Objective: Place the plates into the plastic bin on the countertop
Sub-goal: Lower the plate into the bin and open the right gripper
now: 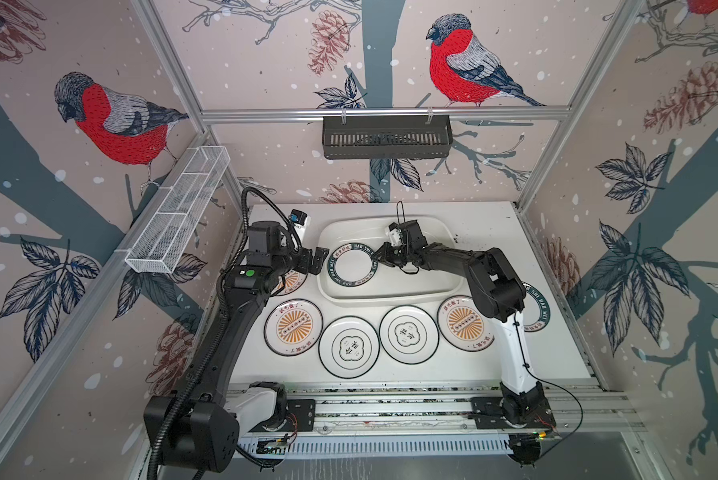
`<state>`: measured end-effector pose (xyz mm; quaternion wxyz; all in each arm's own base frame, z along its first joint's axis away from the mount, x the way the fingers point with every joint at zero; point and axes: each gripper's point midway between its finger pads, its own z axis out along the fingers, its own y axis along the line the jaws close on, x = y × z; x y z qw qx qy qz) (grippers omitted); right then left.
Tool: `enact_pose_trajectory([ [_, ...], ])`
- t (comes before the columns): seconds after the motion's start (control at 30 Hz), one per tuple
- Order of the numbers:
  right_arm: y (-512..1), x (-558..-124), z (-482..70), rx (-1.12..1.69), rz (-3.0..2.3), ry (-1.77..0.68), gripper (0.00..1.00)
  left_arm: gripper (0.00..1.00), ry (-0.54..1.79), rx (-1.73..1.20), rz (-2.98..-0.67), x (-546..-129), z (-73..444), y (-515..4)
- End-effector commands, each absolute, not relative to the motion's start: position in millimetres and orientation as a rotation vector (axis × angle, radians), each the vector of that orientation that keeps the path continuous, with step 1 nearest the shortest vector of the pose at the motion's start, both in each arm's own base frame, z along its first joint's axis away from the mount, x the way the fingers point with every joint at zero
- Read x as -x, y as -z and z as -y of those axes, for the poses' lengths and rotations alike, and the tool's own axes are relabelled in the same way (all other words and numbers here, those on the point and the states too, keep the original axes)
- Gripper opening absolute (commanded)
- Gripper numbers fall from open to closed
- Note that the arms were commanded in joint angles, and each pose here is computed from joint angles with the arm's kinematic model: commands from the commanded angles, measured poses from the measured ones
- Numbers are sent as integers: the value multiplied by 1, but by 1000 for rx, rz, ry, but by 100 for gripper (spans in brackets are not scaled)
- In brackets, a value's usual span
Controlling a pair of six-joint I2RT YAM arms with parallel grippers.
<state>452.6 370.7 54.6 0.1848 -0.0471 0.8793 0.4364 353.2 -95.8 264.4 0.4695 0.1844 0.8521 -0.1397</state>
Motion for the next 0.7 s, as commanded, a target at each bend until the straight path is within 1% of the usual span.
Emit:
enact_pose_trajectory([
  [0.0, -56, -454, -372, 141, -2469, -1227, 24, 98, 342, -464, -2075, -353, 96, -267],
  [0.3, -66, -461, -361, 133, -2467, -1118, 36, 98, 349, -467, -2072, -352, 97, -268],
  [0.37, -70, -465, -357, 133, -2467, -1089, 37, 98, 352, -467, -2069, -351, 97, -269],
  [0.5, -79, -472, -347, 130, -2457, -1032, 36, 98, 349, -467, -2065, -350, 97, -270],
  [0.67, -109, -479, -328, 111, -2408, -930, 38, 98, 351, -469, -2056, -350, 97, -274],
])
